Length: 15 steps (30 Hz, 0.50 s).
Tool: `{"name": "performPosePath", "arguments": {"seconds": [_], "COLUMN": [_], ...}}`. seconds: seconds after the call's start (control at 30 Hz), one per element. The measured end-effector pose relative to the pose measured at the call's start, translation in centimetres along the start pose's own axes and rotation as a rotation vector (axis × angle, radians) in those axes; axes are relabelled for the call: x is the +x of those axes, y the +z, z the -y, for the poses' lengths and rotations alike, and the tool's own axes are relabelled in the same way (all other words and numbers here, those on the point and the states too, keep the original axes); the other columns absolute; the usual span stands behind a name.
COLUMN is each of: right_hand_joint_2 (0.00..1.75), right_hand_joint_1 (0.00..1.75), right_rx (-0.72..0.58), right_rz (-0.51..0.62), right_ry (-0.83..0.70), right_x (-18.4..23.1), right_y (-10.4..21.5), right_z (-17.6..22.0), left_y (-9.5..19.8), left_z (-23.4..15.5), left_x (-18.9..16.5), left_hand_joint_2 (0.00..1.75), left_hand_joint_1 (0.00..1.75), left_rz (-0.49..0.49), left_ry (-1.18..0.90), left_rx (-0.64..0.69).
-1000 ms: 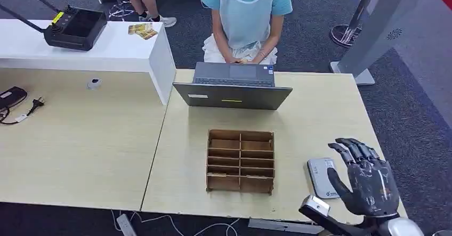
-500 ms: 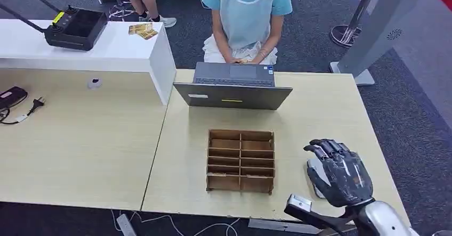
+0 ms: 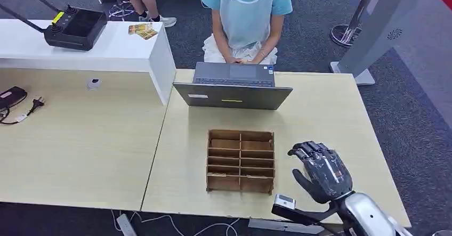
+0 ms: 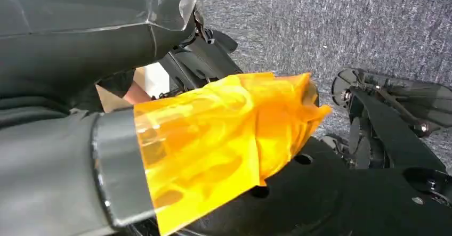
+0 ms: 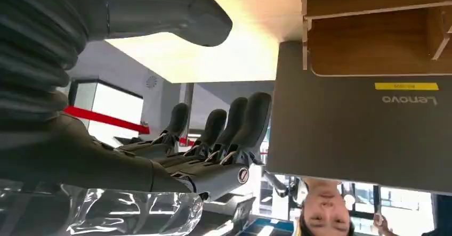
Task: Pass the card to the sensor for recognition and then transmit it.
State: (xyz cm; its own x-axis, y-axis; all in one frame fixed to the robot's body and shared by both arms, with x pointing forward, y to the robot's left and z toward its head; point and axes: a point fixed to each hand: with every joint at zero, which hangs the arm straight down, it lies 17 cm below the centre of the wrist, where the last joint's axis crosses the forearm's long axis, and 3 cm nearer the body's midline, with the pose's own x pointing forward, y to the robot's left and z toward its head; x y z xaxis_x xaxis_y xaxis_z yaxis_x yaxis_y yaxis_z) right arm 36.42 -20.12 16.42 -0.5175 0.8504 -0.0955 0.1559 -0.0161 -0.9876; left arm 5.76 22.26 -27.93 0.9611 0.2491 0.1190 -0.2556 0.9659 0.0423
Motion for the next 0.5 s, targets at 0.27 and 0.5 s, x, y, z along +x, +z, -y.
{"name": "performPosePath", "arguments": {"seconds": [0.27, 0.5], "right_hand_joint_2": [1.75, 1.75], "right_hand_joint_1": [0.80, 0.66], "right_rx": [0.046, 0.063], "right_rz": [0.031, 0.050], "right_ry": [-0.092, -0.112], "right_x": [1.0, 1.5], "right_y": [0.2, 0.4], "right_z": [-1.0, -1.4], "left_y": [0.0, 0.0], "left_z": [0.0, 0.0], "left_x": [0.0, 0.0], "left_hand_joint_2": [0.00, 0.00], "left_hand_joint_1": [0.00, 0.00], "left_rz": [0.001, 0.003], "left_ry": [0.005, 0.009], "left_rx": [-0.001, 0.000]}}
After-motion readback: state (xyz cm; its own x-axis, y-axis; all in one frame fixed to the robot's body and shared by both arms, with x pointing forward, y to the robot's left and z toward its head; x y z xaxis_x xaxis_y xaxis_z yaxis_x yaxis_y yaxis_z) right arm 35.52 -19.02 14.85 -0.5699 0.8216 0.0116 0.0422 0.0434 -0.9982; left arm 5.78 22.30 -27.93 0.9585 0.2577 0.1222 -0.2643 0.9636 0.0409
